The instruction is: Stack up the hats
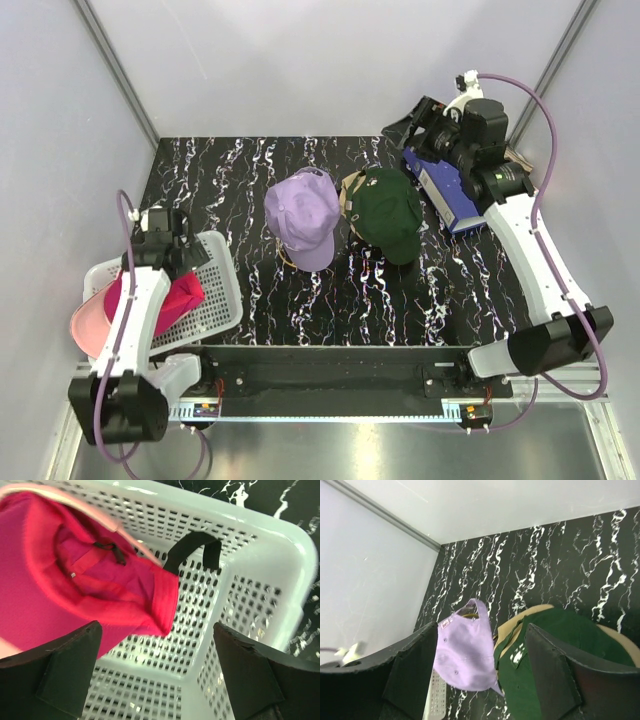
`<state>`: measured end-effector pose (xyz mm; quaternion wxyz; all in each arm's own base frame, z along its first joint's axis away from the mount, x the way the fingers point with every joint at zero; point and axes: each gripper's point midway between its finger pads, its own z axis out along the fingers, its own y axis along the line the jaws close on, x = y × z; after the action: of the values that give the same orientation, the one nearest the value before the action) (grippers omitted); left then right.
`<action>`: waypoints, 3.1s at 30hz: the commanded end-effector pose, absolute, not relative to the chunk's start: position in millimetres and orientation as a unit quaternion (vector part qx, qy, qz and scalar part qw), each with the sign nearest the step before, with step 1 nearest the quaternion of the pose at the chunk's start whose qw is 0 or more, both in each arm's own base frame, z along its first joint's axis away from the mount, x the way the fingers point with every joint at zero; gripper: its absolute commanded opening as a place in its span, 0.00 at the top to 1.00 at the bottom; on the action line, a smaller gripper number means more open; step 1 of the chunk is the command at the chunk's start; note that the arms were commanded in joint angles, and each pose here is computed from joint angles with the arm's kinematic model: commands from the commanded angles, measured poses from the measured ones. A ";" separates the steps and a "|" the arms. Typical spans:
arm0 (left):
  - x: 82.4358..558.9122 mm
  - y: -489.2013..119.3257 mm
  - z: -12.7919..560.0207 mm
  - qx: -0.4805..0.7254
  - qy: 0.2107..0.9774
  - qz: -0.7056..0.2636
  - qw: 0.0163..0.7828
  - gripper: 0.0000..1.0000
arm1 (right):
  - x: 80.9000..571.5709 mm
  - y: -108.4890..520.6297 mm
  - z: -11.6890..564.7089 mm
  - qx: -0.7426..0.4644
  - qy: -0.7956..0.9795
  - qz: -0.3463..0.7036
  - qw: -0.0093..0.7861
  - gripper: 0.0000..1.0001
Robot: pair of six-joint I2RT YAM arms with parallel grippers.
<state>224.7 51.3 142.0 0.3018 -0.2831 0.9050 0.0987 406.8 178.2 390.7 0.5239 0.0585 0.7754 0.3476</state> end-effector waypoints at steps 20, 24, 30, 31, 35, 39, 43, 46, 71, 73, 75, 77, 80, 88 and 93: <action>267.3 68.9 55.2 -0.279 0.923 0.123 0.235 0.98 | 379.1 163.9 413.9 0.064 0.742 0.367 0.557 0.21; 265.9 69.5 72.5 -0.276 0.919 0.121 0.254 1.00 | 379.3 163.1 414.5 0.065 0.742 0.365 0.559 0.21; 265.2 57.8 142.1 -0.285 0.901 0.076 0.317 1.00 | 378.4 157.0 432.4 0.057 0.730 0.351 0.584 0.21; 263.7 55.1 157.4 -0.286 0.894 0.064 0.339 0.99 | 378.3 156.7 434.9 0.057 0.728 0.350 0.587 0.21; 253.9 44.8 197.7 -0.283 0.882 0.031 0.376 0.97 | 378.6 160.8 440.4 0.052 0.724 0.361 0.585 0.21; 260.1 28.5 261.5 -0.260 0.851 -0.028 0.455 0.99 | 376.4 171.6 445.4 0.037 0.718 0.390 0.575 0.22; 270.8 8.3 333.8 -0.215 0.810 -0.094 0.537 1.00 | 365.8 195.3 460.6 -0.012 0.692 0.441 0.572 0.23; 283.6 -8.2 398.3 -0.178 0.762 -0.150 0.604 1.00 | 353.1 220.5 466.9 -0.058 0.676 0.472 0.563 0.23; 329.3 -192.7 627.7 -0.154 0.539 -0.511 0.652 1.00 | 283.2 332.1 412.7 -0.303 0.593 0.406 0.626 0.20; 325.7 -209.1 637.2 -0.136 0.534 -0.538 0.638 1.00 | 291.7 326.7 402.8 -0.288 0.600 0.387 0.638 0.20; 318.4 -220.7 643.9 -0.123 0.528 -0.562 0.625 1.00 | 296.2 320.4 398.9 -0.278 0.596 0.371 0.655 0.19; 315.1 -224.8 645.7 -0.120 0.526 -0.571 0.619 1.00 | 305.0 308.9 401.2 -0.249 0.602 0.346 0.675 0.19; 310.7 -224.9 648.3 -0.117 0.523 -0.575 0.618 1.00 | 314.7 291.0 401.2 -0.217 0.606 0.308 0.701 0.18; 309.2 -228.6 647.0 -0.118 0.525 -0.583 0.608 1.00 | 322.6 275.7 424.0 -0.188 0.572 0.278 0.748 0.16; 305.5 -233.6 646.3 -0.108 0.527 -0.591 0.601 1.00 | 330.9 269.5 432.5 -0.171 0.567 0.258 0.764 0.15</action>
<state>332.0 -238.8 606.6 0.5885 -0.1318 0.5755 -0.5523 325.5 282.5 394.0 0.7154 -0.2031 0.6068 0.2807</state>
